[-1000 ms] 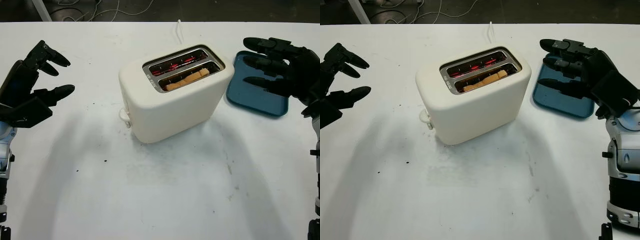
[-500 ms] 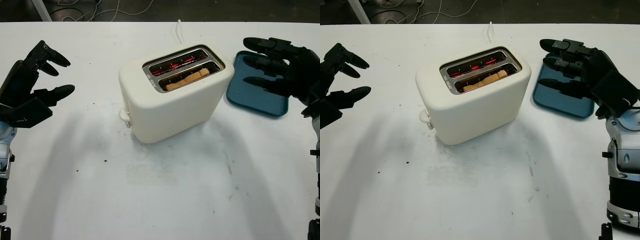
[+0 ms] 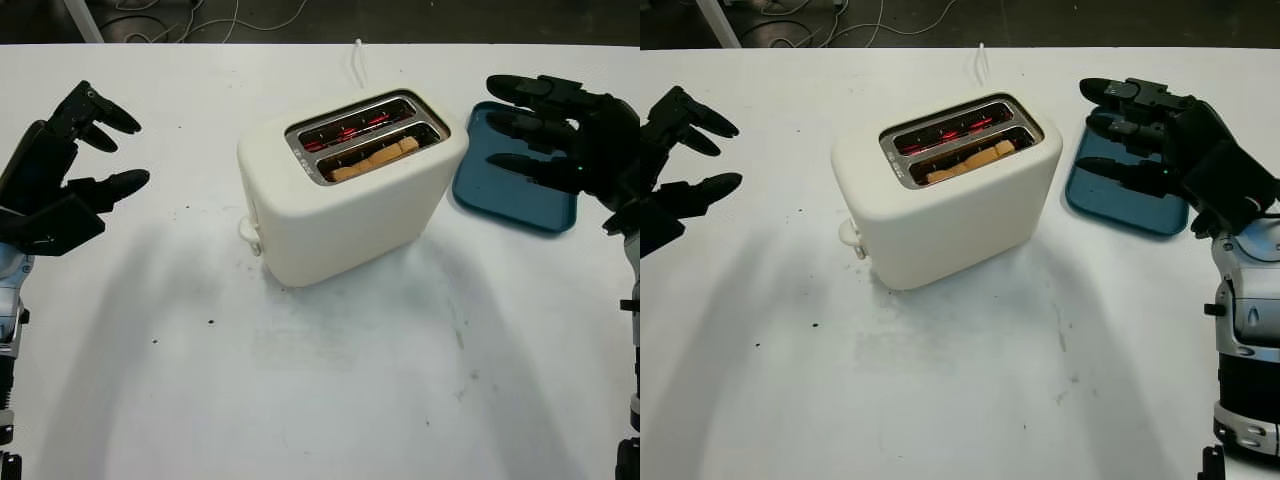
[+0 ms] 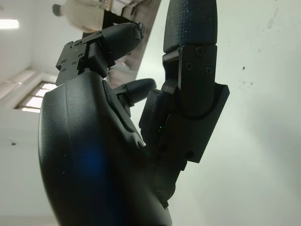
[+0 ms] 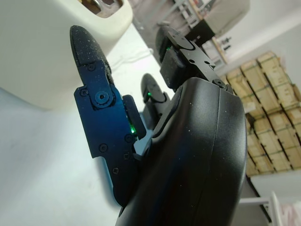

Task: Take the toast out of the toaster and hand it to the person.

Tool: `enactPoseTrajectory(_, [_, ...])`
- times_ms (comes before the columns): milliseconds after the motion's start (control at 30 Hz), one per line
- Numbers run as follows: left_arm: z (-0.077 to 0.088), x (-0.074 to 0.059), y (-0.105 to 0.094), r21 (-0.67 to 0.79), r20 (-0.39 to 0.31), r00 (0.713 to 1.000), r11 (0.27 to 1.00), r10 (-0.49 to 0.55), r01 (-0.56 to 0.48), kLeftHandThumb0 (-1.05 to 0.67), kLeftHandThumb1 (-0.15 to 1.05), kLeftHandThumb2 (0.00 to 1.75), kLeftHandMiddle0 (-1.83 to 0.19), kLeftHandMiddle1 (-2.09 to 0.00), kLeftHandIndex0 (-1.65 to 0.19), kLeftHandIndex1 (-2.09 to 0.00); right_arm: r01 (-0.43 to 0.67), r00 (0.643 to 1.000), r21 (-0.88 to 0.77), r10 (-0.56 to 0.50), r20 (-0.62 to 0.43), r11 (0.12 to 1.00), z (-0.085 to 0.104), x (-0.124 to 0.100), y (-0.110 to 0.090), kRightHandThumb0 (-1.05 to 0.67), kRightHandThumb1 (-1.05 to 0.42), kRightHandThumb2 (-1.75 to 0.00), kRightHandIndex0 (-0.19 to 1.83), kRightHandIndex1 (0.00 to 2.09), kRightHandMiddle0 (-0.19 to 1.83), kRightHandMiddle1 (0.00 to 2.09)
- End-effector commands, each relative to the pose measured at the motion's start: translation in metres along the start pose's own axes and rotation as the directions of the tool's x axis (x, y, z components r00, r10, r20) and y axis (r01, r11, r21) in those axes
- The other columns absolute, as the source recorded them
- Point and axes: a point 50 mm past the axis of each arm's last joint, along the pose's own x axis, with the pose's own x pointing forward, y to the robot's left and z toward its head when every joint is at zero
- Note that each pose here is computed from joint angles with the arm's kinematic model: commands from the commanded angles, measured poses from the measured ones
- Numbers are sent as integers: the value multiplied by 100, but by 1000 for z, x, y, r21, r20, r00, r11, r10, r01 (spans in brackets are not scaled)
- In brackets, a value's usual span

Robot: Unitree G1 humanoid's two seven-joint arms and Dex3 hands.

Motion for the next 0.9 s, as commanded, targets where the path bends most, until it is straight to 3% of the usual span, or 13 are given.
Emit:
enactPoseTrajectory(0, [0,-2,-1,-13,-1,1000,1000,1,-1,-105,92,42,0,-169,0,-153,4,1000,-6,-4,16,1000,3,0,-1,-62,-80,0,54,0,51,0])
enactPoseTrajectory(867, [-1,-2,-1,-16,-4,1000,1000,1,-1,-105,92,42,0,-169,0,-153,-2,1000,-5,2,16,1000,2,-1,-2,-62,-81,0,53,0,51,0])
